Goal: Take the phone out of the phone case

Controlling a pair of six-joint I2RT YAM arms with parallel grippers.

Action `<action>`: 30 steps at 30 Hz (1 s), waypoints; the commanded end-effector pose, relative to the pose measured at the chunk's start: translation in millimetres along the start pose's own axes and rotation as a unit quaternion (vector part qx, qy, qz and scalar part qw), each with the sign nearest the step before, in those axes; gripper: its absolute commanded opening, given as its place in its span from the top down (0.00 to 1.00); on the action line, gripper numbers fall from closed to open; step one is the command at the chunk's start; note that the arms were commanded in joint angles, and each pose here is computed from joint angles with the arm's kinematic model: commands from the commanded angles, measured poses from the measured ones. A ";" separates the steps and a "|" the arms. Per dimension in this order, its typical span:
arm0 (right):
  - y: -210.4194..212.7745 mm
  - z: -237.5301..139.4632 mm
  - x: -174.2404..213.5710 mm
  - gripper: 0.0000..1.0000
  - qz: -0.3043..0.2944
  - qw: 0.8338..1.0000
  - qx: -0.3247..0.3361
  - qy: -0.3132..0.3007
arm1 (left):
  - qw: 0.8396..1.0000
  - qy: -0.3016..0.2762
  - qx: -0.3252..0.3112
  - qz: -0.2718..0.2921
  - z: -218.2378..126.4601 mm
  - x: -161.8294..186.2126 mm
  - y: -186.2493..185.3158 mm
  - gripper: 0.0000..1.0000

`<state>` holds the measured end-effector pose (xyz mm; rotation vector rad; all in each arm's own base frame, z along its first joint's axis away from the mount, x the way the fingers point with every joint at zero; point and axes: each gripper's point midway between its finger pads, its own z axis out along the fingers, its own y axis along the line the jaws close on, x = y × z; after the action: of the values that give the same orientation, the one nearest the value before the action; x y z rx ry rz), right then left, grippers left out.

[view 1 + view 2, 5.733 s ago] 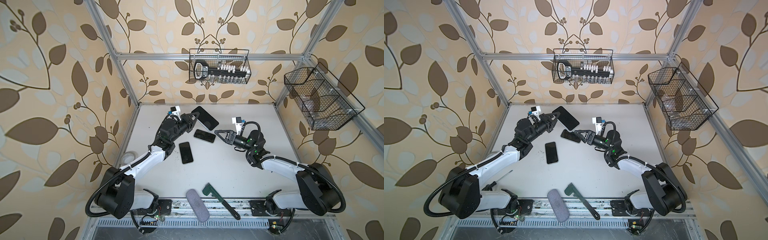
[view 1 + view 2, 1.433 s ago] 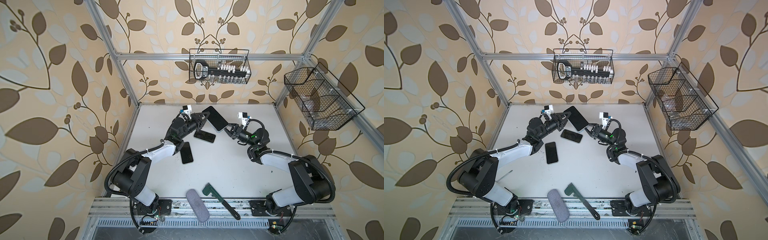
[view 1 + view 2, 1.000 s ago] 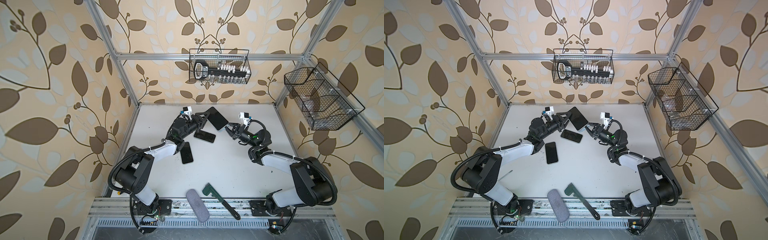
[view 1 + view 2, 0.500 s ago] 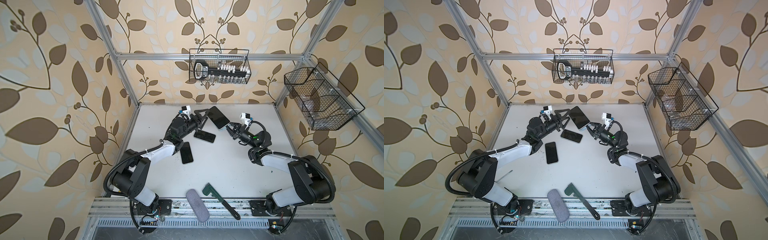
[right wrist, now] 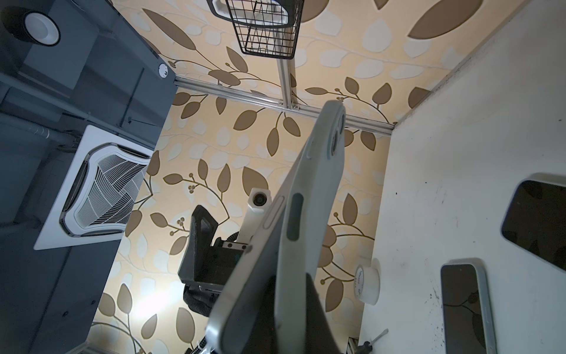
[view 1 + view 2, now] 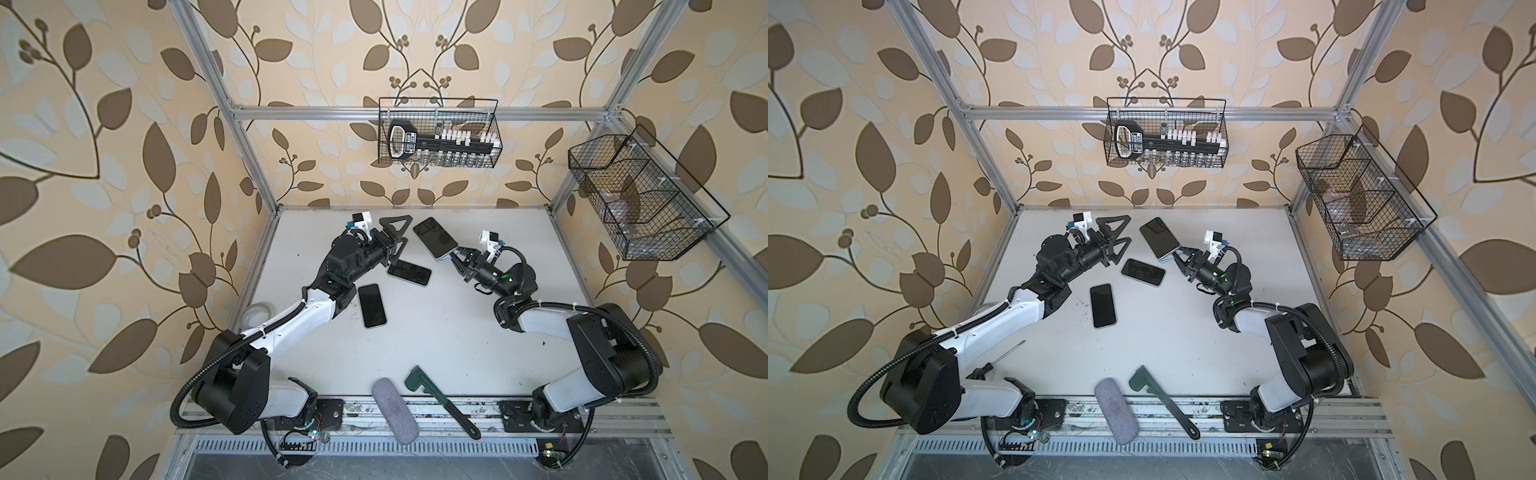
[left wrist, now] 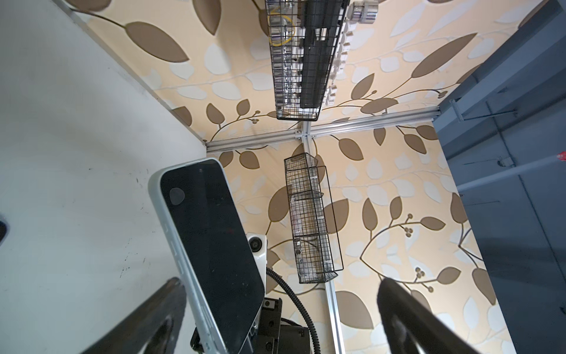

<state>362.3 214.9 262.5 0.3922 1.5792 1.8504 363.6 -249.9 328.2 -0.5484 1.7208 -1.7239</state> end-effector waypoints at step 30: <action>8.2 12.8 0.2 0.96 -0.024 0.998 -0.039 -0.032 | 0.992 0.010 -0.027 -0.125 2.3 42.5 -26.1 0.01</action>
<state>371.1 227.5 242.3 0.4462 1.5932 1.8153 330.5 -274.2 320.0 -0.8362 1.8396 -1.7896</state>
